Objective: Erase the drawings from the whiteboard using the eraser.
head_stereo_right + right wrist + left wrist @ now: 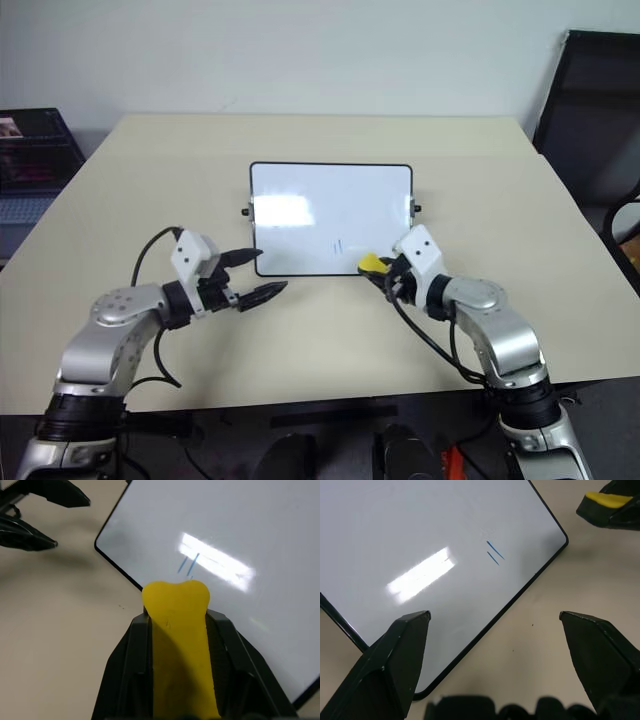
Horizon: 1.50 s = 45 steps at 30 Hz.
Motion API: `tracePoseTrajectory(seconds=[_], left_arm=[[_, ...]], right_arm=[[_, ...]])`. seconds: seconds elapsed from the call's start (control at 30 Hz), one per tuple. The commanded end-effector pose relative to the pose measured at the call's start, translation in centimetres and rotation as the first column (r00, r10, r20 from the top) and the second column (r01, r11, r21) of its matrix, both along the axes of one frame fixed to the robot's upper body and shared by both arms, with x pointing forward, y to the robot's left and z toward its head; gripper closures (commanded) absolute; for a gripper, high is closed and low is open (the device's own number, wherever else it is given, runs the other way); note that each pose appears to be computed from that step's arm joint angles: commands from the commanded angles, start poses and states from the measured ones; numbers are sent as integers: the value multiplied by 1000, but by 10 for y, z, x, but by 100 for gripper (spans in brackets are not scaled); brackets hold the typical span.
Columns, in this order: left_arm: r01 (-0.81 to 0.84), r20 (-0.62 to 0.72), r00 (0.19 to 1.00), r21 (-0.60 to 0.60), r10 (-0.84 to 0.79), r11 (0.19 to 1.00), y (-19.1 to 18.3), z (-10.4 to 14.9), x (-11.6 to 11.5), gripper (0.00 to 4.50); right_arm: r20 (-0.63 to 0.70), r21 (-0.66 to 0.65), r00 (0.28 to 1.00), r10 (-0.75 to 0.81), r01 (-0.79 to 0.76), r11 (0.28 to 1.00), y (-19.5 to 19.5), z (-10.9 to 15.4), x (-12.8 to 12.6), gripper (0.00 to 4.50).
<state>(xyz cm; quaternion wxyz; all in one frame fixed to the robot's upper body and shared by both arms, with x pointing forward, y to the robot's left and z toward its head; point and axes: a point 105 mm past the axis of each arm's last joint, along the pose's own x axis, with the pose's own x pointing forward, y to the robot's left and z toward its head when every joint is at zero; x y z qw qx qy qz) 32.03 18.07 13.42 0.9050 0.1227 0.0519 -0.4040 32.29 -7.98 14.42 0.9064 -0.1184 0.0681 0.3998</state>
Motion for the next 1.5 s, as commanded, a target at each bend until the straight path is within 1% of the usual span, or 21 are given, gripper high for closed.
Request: tracePoseTrajectory(seconds=[0.03,0.17,0.23,0.33,0.43,0.6,0.7,0.77,0.83,0.97,1.03,1.1,1.17,1.23,1.3,1.5], left_arm=[[17,55,998,10,-18,1000,1,12,-3,0],[19,49,999,30,-21,999,4,8,-5,0],[26,48,998,46,-29,999,4,6,-7,0],[35,50,998,49,-38,998,1,5,-7,0],[52,54,997,55,-55,997,-3,6,-8,0],[66,55,996,69,-70,995,-7,6,-9,0],[68,56,996,72,-72,995,-8,6,-9,0],[66,57,996,69,-70,995,-8,6,-9,0],[63,58,996,66,-67,996,-8,6,-9,0],[56,54,997,64,-59,996,-7,4,-9,0],[57,52,997,63,-60,996,-8,3,-9,0],[65,53,996,59,-68,996,-11,3,-8,0],[71,54,996,58,-74,996,-13,4,-7,0],[76,55,995,56,-79,996,-14,4,-6,0],[79,55,995,54,-82,995,-15,5,-6,0],[80,54,995,48,-83,996,-16,4,-6,0]], right_arm=[[74,-9,997,-14,15,1000,5,6,2,343],[114,-30,993,2,2,1000,16,7,6,343],[172,-65,985,4,7,998,23,12,13,343],[268,-152,963,17,25,988,34,17,29,343],[326,-202,945,29,40,978,46,21,46,343],[365,-266,930,50,53,962,60,22,69,343],[351,-325,934,70,52,944,62,13,77,343],[306,-371,948,85,37,928,60,0,79,343],[247,-429,961,122,-4,903,56,-16,75,343],[188,-500,963,192,-75,863,52,-32,63,343],[195,-524,960,202,-72,849,50,-32,62,343],[313,-482,943,114,54,875,47,-9,77,343],[391,-429,919,44,140,893,45,9,87,343],[419,-405,908,14,173,898,43,17,92,343],[420,-412,907,17,174,894,42,16,93,343],[278,-500,946,170,-9,866,55,-18,70,343]])
